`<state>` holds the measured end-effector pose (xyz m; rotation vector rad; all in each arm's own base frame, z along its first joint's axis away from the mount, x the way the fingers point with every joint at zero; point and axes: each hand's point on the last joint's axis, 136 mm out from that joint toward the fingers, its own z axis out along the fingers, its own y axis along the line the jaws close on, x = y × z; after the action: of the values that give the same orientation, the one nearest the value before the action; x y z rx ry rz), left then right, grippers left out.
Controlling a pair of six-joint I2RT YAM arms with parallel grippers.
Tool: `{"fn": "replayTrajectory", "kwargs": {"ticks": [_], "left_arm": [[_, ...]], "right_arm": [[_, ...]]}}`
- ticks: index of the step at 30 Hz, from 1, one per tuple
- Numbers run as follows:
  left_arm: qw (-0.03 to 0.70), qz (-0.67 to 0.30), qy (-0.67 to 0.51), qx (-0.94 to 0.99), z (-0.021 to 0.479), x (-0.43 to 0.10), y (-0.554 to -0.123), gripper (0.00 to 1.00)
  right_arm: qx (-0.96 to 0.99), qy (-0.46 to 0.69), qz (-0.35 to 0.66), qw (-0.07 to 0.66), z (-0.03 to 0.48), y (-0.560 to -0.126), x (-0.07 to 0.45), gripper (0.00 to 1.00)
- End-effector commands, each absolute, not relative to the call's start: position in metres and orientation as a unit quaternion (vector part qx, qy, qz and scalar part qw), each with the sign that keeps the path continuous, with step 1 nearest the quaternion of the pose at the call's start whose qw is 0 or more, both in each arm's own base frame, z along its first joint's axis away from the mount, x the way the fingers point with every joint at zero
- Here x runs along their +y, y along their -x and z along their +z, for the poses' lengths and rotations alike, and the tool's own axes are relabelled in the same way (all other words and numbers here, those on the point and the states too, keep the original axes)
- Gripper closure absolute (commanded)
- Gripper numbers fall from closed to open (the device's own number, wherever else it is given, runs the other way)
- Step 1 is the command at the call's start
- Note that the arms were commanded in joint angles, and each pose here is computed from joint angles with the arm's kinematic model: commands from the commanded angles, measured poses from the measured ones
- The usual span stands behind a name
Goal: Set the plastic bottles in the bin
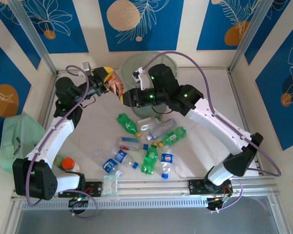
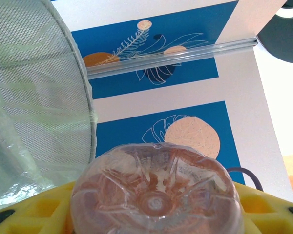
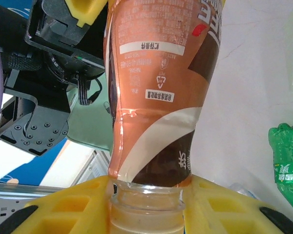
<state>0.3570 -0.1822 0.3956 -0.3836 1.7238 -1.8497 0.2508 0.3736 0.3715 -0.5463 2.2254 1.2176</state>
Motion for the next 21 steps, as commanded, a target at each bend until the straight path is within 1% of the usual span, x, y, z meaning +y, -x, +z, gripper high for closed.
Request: {"fn": "replayTrajectory", "kwargs": {"ticks": [1, 5, 6, 7, 10, 13, 18, 21], "left_arm": [[0.295, -0.693, 0.141, 0.642, 0.395, -0.180, -0.357, 0.52], [0.295, -0.691, 0.143, 0.644, 0.393, -0.180, -0.359, 0.51], [0.294, -0.691, 0.145, 0.645, 0.392, -0.180, -0.359, 0.49], [0.296, -0.691, 0.144, 0.644, 0.393, -0.180, -0.359, 0.44], [0.301, -0.686, 0.148, 0.645, 0.393, -0.178, -0.360, 0.21], [0.311, -0.671, 0.151, 0.656, 0.392, -0.176, -0.360, 0.00], [0.331, -0.608, 0.171, 0.702, 0.380, -0.165, -0.357, 0.00], [0.336, -0.495, 0.211, 0.773, 0.345, -0.143, -0.349, 0.00]], "right_arm": [[0.817, 0.223, 0.463, 0.263, 0.372, -0.243, 0.382, 0.67], [0.817, 0.224, 0.464, 0.261, 0.373, -0.242, 0.383, 0.73], [0.817, 0.224, 0.463, 0.261, 0.373, -0.243, 0.383, 0.74], [0.817, 0.225, 0.463, 0.262, 0.374, -0.243, 0.383, 0.75], [0.816, 0.224, 0.462, 0.268, 0.377, -0.245, 0.383, 0.75], [0.818, 0.217, 0.455, 0.277, 0.380, -0.251, 0.380, 0.75], [0.830, 0.187, 0.438, 0.291, 0.385, -0.278, 0.364, 0.76], [0.838, 0.165, 0.423, 0.302, 0.388, -0.300, 0.350, 0.76]]}}
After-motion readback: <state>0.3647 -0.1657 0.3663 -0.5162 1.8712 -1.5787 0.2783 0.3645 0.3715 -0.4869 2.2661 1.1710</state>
